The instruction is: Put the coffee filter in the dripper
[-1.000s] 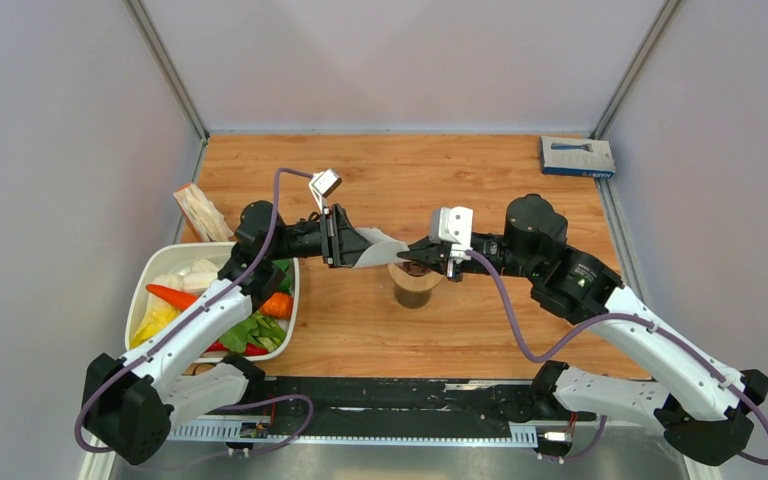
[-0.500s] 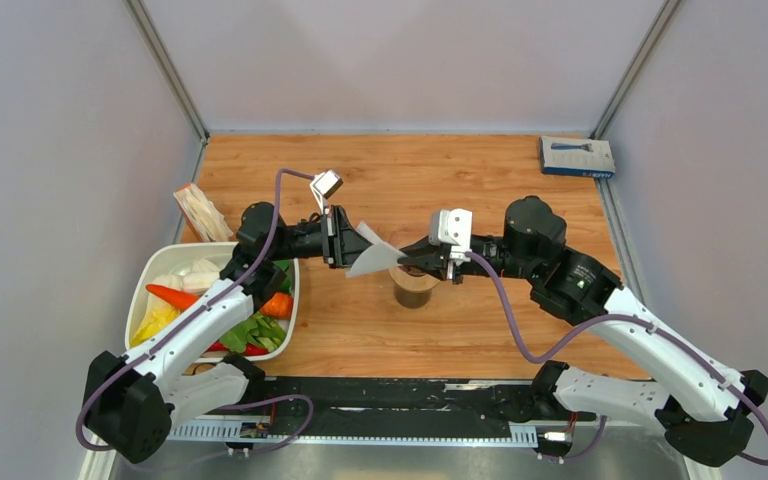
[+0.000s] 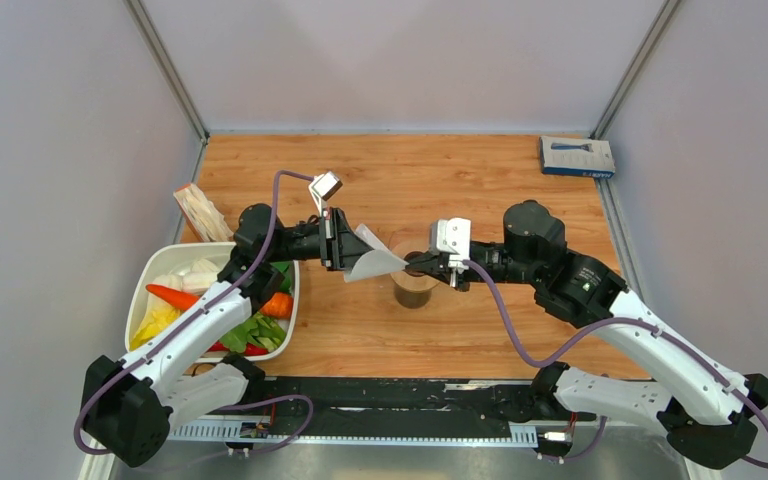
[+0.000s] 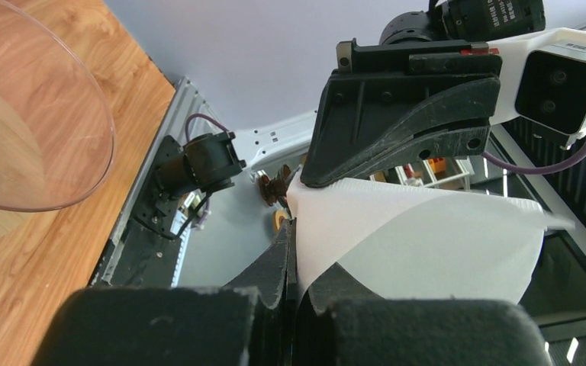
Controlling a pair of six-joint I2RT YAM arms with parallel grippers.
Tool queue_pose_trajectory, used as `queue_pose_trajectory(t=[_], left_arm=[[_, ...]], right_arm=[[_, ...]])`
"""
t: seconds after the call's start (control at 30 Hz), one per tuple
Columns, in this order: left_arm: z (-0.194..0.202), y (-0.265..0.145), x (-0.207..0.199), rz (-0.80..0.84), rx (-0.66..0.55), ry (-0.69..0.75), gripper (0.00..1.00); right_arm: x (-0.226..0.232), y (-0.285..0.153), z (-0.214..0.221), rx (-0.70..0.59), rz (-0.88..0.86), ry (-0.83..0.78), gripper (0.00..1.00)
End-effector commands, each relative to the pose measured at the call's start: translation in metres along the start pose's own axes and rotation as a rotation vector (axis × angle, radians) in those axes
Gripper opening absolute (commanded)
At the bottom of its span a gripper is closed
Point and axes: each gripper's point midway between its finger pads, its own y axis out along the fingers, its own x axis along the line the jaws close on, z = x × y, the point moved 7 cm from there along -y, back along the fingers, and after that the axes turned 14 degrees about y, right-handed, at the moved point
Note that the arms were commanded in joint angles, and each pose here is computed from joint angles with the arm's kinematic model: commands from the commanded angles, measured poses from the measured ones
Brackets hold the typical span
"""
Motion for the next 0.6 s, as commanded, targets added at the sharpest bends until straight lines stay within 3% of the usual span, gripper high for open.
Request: queue_pose_trajectory(t=[0.0,0.43,0.5,0.57], left_arm=[[-0.004,-0.003,-0.016,0.072,0.002,0.062,0.0],[-0.005,-0.002,-0.018,0.062,0.002,0.079,0.0],[-0.005,-0.002,-0.017,0.057,0.006,0.076,0.04],[-0.004,-0.001,-0.013,0.039,0.014,0.074,0.22]], right_arm=[[-0.001,-0.004,-0.007,-0.01,0.013,-0.029,0.0],[-0.003,-0.003,-0.011,-0.011,0.025,-0.024,0.0],[-0.003,-0.002,-0.013,-0.019,0.018,-0.024,0.0],[-0.003,-0.002,-0.016,-0.03,0.018,-0.03,0.0]])
